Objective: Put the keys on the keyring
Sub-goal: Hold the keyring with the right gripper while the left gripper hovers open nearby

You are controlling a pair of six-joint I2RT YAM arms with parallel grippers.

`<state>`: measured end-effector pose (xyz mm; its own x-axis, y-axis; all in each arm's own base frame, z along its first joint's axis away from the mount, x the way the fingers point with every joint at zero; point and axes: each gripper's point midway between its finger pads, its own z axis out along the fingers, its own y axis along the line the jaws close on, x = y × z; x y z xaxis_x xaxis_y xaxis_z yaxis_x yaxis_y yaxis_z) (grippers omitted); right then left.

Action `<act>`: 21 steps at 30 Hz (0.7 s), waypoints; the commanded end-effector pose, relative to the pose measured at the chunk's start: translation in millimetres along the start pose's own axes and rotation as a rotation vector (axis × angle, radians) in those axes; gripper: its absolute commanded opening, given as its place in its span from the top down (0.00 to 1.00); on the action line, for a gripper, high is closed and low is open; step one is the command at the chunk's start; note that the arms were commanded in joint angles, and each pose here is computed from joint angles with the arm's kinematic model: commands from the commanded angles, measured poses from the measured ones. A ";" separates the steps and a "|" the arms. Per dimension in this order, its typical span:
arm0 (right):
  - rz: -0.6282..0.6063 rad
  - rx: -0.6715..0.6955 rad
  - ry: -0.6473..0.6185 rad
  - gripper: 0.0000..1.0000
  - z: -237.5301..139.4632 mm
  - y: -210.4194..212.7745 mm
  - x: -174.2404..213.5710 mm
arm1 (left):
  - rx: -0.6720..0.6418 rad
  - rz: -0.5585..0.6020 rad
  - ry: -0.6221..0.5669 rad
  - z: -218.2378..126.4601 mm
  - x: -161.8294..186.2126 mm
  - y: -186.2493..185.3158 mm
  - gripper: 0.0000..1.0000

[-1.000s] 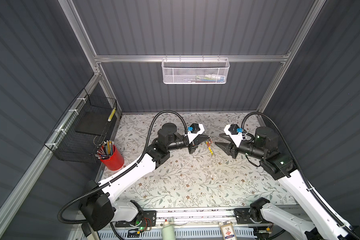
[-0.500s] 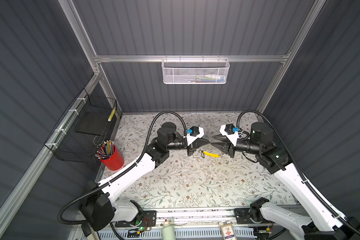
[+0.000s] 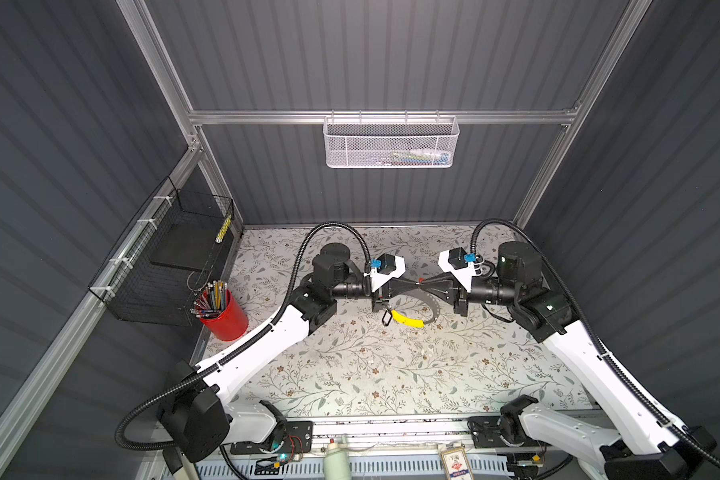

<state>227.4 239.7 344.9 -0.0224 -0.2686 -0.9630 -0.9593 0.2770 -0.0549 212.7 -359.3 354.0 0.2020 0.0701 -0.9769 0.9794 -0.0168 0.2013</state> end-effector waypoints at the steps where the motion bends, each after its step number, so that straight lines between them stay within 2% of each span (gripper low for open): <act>1: -0.005 -0.032 -0.025 0.90 -3.4 5.9 -11.7 | 0.031 0.055 -0.032 -2.0 -19.0 -2.4 1.00; 2: -0.005 -0.028 -0.025 0.87 -3.8 5.5 -12.1 | 0.034 0.058 -0.029 -2.0 -18.8 -3.2 1.00; 4: -0.014 0.018 -0.021 0.69 -7.8 0.5 -12.8 | 0.026 0.058 -0.026 -4.1 -17.8 -1.7 1.00; 8: -0.056 0.124 -0.056 0.57 -21.3 -8.4 -15.9 | 0.024 0.057 -0.026 -6.5 -17.9 -0.9 1.00; 11: -0.063 0.143 -0.084 0.53 -26.2 -8.9 -19.2 | 0.026 0.054 -0.024 -6.0 -16.7 -0.9 1.00; 15: -0.072 0.144 -0.080 0.53 -26.7 -9.2 -20.4 | 0.030 0.057 -0.025 -5.8 -17.2 -1.1 1.00; 21: -0.024 0.035 -0.023 0.56 -14.8 -0.1 -7.0 | 0.035 0.060 -0.029 -5.1 -18.9 -0.9 1.00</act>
<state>228.6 223.9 359.7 0.0309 -0.2418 -0.9698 -0.9300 0.3485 -0.1166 211.0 -356.9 354.7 0.2118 0.0731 -0.9746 0.9770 -0.0393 0.2094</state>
